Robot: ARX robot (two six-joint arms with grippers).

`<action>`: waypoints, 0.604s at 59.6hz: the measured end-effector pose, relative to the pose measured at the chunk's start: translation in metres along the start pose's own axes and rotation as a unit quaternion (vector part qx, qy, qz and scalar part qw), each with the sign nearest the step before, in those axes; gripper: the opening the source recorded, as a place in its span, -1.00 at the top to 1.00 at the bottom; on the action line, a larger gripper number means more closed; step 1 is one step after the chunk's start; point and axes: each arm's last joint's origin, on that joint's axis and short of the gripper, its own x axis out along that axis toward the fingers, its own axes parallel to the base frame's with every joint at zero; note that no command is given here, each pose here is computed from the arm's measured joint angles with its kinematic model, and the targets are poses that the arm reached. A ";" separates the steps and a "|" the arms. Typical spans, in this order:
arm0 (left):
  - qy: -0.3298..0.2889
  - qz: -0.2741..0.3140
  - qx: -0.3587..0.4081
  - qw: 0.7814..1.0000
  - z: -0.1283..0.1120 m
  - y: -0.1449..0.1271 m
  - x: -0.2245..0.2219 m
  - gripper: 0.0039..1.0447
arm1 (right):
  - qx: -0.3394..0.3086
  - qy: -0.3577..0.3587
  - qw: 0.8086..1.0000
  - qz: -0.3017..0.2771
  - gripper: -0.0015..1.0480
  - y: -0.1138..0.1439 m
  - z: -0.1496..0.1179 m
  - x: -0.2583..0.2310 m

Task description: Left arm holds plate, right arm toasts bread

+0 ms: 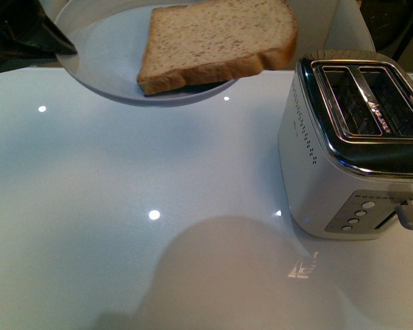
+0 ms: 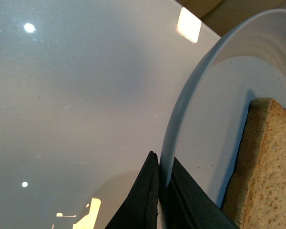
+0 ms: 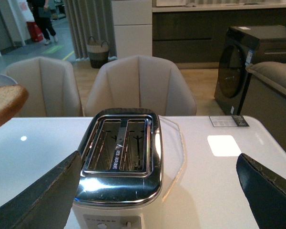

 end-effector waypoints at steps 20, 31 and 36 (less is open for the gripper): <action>0.017 -0.024 -0.004 1.000 -0.018 -0.028 -0.003 0.95 | 0.000 0.000 1.000 0.000 -0.83 0.000 0.000 0.000; 0.021 -0.029 -0.006 0.999 -0.021 -0.032 -0.003 0.95 | 0.030 0.056 0.998 0.022 -0.83 0.001 -0.001 0.000; 0.021 -0.029 -0.008 0.999 -0.021 -0.032 -0.003 0.95 | 0.082 0.155 0.984 0.027 -0.83 0.004 -0.001 0.005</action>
